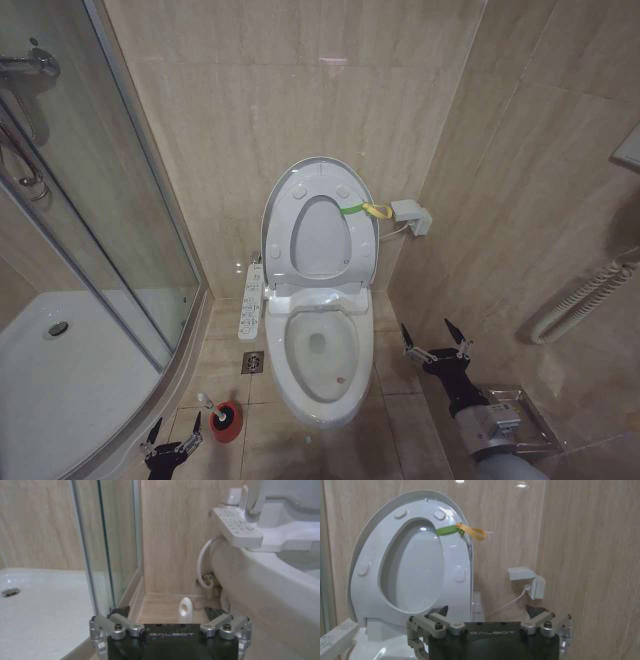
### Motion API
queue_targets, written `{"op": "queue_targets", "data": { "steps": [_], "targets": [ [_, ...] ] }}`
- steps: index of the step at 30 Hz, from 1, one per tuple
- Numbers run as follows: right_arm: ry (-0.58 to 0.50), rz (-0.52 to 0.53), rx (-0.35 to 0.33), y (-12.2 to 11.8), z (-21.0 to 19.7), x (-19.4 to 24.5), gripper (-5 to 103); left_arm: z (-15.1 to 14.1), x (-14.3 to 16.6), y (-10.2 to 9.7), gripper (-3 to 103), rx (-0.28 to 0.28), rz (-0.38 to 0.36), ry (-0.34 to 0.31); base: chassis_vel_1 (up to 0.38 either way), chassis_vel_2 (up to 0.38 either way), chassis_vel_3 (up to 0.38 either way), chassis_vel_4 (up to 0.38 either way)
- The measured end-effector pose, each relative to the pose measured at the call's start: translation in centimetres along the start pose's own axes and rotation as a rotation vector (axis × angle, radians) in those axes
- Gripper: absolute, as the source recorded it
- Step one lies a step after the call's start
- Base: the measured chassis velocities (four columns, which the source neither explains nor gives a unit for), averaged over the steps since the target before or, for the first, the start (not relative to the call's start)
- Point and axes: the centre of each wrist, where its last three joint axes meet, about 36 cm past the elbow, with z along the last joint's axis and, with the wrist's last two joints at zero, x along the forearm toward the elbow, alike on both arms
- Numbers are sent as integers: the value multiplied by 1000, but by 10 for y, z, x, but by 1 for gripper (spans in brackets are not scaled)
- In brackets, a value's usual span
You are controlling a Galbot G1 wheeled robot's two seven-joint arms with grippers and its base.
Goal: Open the toilet lid, clean the toilet bowl with a toilet brush, close the toilet lid, and flush.
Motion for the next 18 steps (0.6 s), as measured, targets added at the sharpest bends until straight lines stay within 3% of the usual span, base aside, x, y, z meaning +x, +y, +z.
{"op": "queue_targets", "data": {
  "steps": [10,18],
  "targets": [
    [0,0,0,0,0,0,100,19,-18,-1,99,11,15,12,0,0,0,0],
    [0,0,0,0,0,0,100,25,-33,9,97,-5,29,12,0,0,0,0]
  ]
}}
